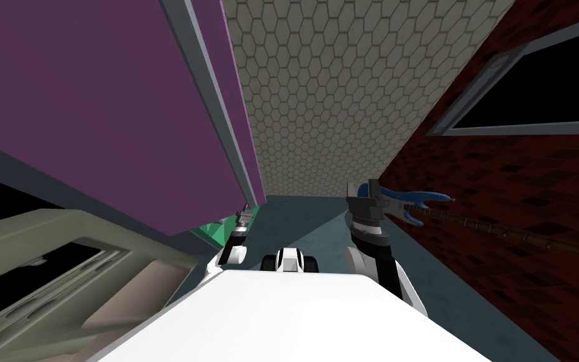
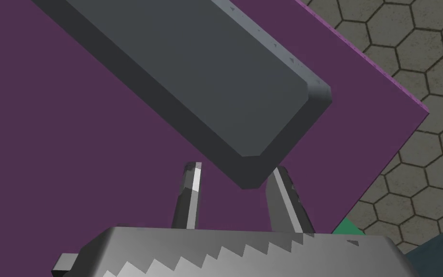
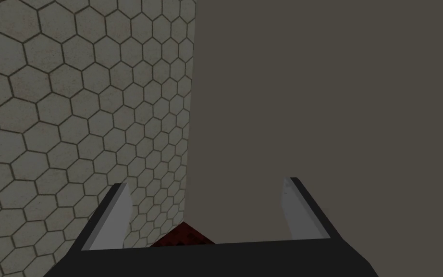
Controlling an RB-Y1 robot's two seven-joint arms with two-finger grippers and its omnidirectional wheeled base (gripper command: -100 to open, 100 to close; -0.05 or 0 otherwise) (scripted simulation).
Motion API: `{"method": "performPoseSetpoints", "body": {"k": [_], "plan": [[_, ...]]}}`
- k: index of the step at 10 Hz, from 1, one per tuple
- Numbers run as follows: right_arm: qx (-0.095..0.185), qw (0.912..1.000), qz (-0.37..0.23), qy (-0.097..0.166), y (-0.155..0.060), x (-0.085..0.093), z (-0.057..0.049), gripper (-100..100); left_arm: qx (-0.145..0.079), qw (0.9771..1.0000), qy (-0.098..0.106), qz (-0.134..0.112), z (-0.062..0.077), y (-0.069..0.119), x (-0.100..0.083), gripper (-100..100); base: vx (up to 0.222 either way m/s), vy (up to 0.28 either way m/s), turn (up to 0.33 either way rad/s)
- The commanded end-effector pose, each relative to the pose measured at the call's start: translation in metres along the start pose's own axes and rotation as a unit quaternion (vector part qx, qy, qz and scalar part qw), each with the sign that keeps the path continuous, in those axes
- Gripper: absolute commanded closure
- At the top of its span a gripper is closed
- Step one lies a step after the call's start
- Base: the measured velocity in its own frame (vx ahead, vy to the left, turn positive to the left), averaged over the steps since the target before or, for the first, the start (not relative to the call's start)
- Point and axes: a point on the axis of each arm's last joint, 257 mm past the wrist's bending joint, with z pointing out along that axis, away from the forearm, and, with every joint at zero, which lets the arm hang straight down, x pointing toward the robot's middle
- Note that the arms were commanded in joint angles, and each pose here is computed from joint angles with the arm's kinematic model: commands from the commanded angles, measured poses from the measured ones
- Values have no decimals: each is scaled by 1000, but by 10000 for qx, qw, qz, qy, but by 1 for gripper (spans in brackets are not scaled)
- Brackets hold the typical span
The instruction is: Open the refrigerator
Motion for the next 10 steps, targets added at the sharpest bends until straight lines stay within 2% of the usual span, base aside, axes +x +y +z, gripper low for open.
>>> {"method": "performPoseSetpoints", "body": {"k": [1,2,3,7,8,9,10], "plan": [[1,10000,0,0,0,0,0,0,-9,10000,11,-18,20,-11,-3,-100,-55,-43,35],[1,10000,0,-1,0,0,0,0,-12,10000,15,-24,26,-14,-3,-100,-29,-48,30],[1,10000,-1,-1,0,0,0,0,-18,10000,24,-38,39,-22,-4,-100,-32,-44,15],[1,10000,-1,0,0,0,0,0,-30,10000,47,-68,64,-38,-4,-100,-37,-31,18],[1,10000,-1,0,0,0,0,0,-139,9999,-47,-44,54,-27,-10,-100,-15,-7,1],[1,10000,-1,0,0,0,0,0,-174,9998,-78,-40,53,-25,-12,0,0,0,0],[1,10000,-1,0,0,0,0,0,-214,9997,-109,-36,50,-22,-14,0,0,0,0]]}}
